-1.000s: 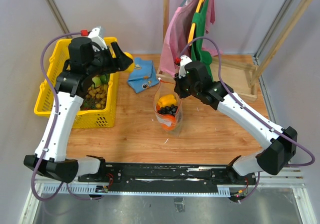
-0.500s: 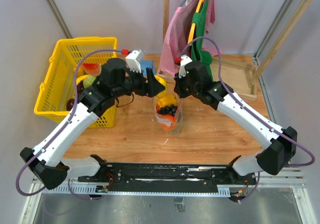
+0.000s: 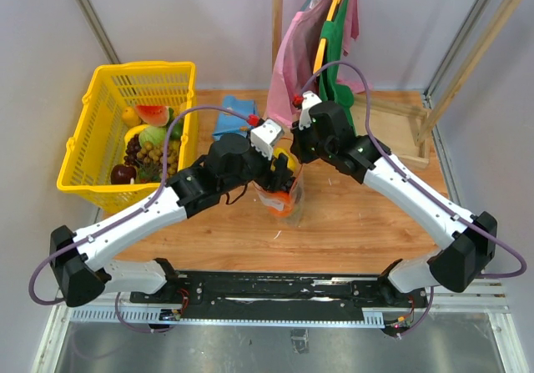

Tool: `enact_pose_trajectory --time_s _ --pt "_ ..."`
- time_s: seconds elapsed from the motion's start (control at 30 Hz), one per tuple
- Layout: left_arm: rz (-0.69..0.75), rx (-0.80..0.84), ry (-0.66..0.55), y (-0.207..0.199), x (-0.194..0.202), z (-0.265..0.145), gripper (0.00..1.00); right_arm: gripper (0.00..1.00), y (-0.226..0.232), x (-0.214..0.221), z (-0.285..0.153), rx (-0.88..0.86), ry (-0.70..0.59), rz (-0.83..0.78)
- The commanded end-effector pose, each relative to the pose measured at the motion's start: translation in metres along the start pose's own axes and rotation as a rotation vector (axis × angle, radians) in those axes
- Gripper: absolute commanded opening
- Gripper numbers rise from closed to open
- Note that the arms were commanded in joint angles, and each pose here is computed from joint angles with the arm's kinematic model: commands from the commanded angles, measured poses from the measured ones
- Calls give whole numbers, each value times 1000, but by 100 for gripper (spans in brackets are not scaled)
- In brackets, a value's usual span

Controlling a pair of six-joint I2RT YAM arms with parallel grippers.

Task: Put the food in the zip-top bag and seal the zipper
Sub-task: Place the fake vegetable in the zipper food storage bag.

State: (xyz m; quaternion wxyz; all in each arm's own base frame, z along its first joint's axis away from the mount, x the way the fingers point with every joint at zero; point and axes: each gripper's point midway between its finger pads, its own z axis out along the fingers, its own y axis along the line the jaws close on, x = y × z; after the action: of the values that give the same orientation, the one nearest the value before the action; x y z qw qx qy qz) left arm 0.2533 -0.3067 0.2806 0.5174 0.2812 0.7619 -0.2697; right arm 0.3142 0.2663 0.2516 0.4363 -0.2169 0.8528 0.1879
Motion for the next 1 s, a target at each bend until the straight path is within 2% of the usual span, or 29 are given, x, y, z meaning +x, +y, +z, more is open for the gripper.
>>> enact_pose_trajectory --time_s 0.0,0.3,0.63,0.83,0.97 --pt "172 -88 -81 11 -9 13 36 1 1 -16 -11 -9 -62 21" --pt "382 -167 -114 31 10 26 42 1 2 -14 -12 -14 -59 21" --pt "482 -192 -70 39 24 38 76 1 2 -12 -11 -17 -55 21" --pt "489 -156 -61 34 23 32 89 1 2 -12 -9 -16 -51 19" --pt "460 -130 -52 29 22 27 92 1 2 -13 -8 -15 -51 16"
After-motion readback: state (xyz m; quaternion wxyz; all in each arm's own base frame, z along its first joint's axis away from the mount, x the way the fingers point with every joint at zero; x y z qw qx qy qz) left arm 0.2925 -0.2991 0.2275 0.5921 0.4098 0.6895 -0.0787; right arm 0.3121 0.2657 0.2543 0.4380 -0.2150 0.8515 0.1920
